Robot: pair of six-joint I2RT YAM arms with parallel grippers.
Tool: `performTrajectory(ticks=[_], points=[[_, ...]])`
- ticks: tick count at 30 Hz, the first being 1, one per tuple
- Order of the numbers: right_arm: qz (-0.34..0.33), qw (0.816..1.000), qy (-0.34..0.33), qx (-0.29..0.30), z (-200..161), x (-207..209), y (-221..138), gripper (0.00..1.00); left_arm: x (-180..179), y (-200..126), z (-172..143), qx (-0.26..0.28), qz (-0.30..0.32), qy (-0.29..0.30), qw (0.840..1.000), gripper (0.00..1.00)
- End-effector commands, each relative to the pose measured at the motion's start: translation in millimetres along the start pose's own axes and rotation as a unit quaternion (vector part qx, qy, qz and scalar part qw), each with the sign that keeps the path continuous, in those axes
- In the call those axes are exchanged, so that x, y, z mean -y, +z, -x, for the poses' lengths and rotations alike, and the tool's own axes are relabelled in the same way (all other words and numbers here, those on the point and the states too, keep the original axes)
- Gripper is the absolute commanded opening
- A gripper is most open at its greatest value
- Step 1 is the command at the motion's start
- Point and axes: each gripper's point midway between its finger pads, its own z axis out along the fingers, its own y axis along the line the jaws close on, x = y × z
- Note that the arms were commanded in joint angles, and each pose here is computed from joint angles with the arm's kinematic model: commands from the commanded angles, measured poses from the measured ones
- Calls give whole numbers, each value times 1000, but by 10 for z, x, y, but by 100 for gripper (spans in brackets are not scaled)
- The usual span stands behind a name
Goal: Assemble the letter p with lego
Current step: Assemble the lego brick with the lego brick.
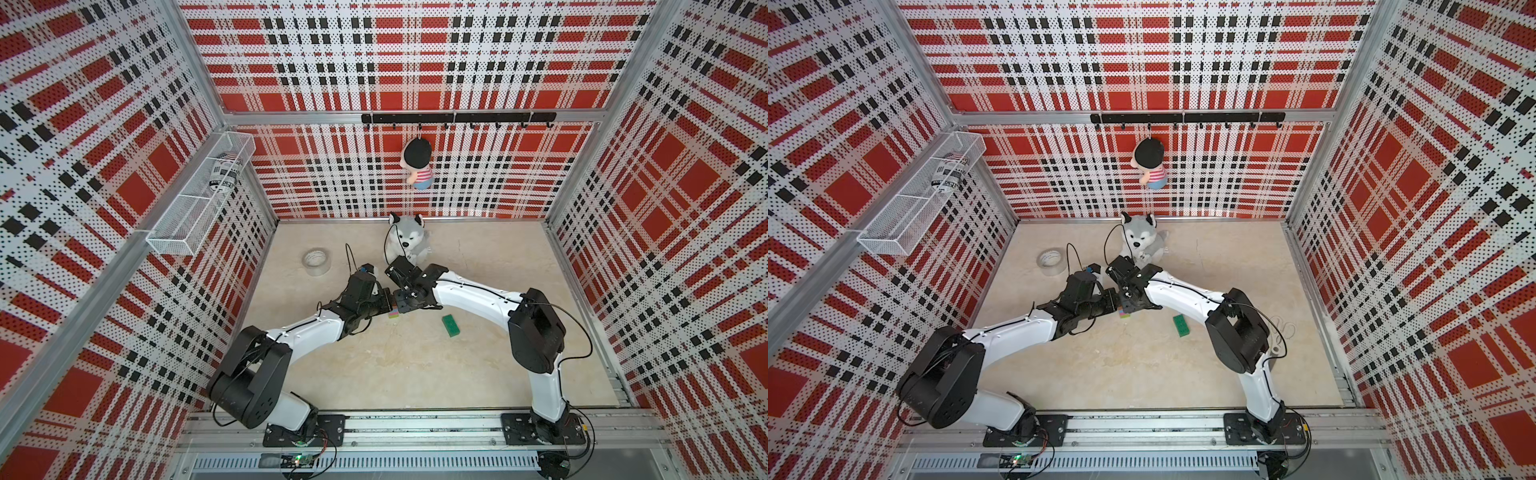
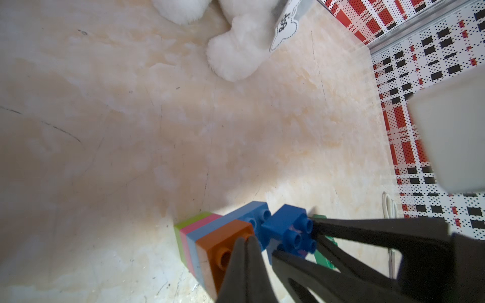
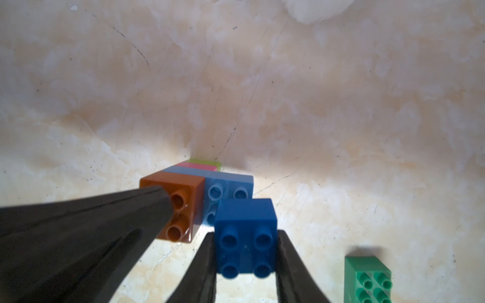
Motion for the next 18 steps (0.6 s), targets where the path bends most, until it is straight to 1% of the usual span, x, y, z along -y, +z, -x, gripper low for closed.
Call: performTrajectory(ticks=[1,18], points=[[-8,1000,1,-1,17,-18,45,24,-193,6,-216,-32,27,0,999,0],[-26,1000,-4,-5,25,40,94,24,-233,-8,-227,-32,28,-2,999,0]])
